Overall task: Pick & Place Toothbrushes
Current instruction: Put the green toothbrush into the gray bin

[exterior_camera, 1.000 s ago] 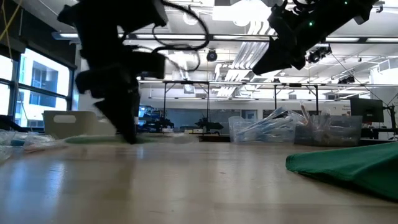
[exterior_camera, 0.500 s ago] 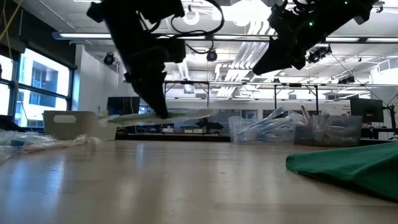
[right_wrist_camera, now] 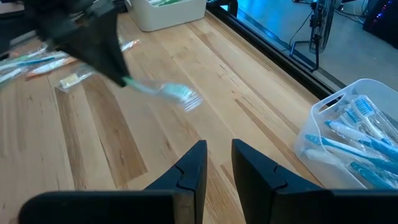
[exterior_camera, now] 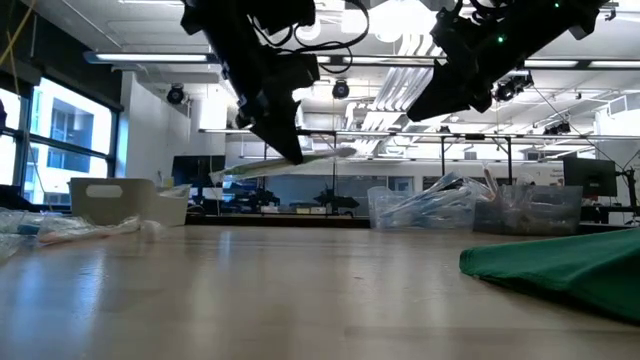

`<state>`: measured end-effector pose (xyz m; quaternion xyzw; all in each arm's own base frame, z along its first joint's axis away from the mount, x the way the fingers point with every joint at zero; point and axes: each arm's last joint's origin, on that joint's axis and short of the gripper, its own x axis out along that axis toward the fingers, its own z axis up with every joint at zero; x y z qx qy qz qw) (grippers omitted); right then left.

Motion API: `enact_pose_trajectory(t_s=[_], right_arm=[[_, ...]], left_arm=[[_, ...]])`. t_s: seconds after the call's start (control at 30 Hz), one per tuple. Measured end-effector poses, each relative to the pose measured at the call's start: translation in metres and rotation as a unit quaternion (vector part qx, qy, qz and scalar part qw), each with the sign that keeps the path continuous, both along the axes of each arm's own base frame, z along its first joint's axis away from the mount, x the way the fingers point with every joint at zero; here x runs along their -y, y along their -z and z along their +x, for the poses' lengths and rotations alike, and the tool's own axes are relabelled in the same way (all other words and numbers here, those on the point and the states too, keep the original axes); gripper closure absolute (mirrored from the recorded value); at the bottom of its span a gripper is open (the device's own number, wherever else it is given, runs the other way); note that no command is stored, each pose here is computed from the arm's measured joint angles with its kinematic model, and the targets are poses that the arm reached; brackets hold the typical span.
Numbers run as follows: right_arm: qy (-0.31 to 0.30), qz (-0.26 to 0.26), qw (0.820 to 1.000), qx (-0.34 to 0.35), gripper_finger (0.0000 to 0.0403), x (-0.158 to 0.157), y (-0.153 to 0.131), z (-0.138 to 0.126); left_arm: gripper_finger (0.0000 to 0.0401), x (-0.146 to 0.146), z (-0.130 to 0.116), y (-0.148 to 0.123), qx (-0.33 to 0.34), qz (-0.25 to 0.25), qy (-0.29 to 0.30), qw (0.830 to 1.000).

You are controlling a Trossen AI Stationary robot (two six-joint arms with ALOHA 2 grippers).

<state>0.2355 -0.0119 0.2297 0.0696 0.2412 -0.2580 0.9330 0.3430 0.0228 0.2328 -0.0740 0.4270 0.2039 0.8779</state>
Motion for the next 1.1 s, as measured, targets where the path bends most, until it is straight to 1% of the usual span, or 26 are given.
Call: enact_pose_trajectory(t_s=[0.07,0.2,0.33,0.4,0.57,0.63,0.67,0.73,0.87,1.1], right_arm=[[0.000,0.000,1.000,0.000,0.0337,0.000,0.000,0.000],[0.000,0.000,1.000,-0.001,0.0337,0.000,0.000,0.000],[0.000,0.000,1.000,-0.002,0.0337,0.000,0.000,0.000],[0.000,0.000,1.000,-0.001,0.0337,0.000,0.000,0.000],[0.001,0.001,1.000,0.000,0.0337,0.000,0.000,0.000],[0.001,0.001,1.000,0.000,0.0337,0.000,0.000,0.000],[0.001,0.001,1.000,0.001,0.0337,0.000,0.000,0.000],[0.001,0.001,1.000,0.001,0.0337,0.000,0.000,0.000],[0.001,0.001,1.000,0.002,0.0337,0.000,0.000,0.000],[0.001,0.001,1.000,0.003,0.0337,0.000,0.000,0.000]], left_arm=[[0.0394,-0.005,-0.003,-0.003,-0.008,0.020,-0.010,1.000],[0.0394,-0.017,-0.018,-0.013,-0.038,0.058,-0.052,0.996],[0.0394,-0.029,-0.037,-0.029,-0.047,0.091,-0.112,0.988],[0.0394,-0.034,-0.046,-0.039,-0.037,0.108,-0.143,0.983],[0.0394,-0.052,-0.075,-0.061,-0.030,0.137,-0.225,0.964],[0.0394,-0.062,-0.090,-0.065,-0.036,0.149,-0.270,0.951],[0.0394,-0.067,-0.095,-0.067,-0.029,0.154,-0.293,0.943],[0.0394,-0.078,-0.107,-0.065,-0.032,0.160,-0.330,0.930],[0.0394,-0.098,-0.123,-0.054,-0.044,0.152,-0.385,0.909],[0.0394,-0.124,-0.147,-0.029,-0.092,0.143,-0.445,0.879]])
